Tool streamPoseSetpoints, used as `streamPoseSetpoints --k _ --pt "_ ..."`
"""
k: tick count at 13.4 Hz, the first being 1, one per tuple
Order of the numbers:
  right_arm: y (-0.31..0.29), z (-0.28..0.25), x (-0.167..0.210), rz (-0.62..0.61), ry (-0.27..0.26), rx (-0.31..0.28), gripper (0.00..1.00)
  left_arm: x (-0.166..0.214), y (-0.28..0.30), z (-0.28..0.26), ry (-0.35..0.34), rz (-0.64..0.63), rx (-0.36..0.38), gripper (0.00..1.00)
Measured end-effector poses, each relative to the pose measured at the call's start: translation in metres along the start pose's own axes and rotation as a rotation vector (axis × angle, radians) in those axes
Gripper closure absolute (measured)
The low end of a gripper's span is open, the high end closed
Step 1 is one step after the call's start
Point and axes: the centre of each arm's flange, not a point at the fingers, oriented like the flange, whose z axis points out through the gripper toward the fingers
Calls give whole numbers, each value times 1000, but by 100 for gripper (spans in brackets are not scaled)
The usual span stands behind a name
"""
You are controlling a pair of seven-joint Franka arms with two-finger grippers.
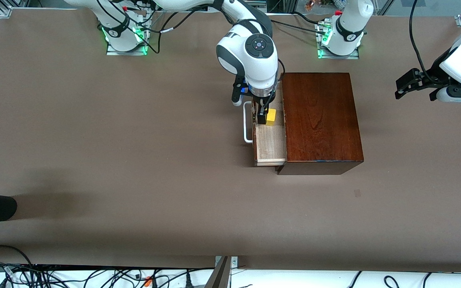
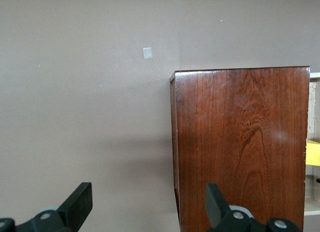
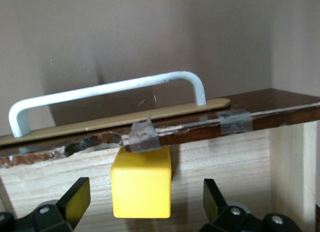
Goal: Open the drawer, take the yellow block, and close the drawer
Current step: 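Lower the right gripper and grasp the yellow cube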
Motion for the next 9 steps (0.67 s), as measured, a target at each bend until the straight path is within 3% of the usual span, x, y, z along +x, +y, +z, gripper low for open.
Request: streamPoseSetpoints --k 6,8,9 --pt "0 19 0 -1 -5 5 0 -1 0 1 -12 0 0 0" --pt "0 22 0 -1 -4 5 4 -1 0 1 -12 1 0 0" --pt "0 22 0 -1 -4 5 15 -1 0 1 -13 1 0 0"
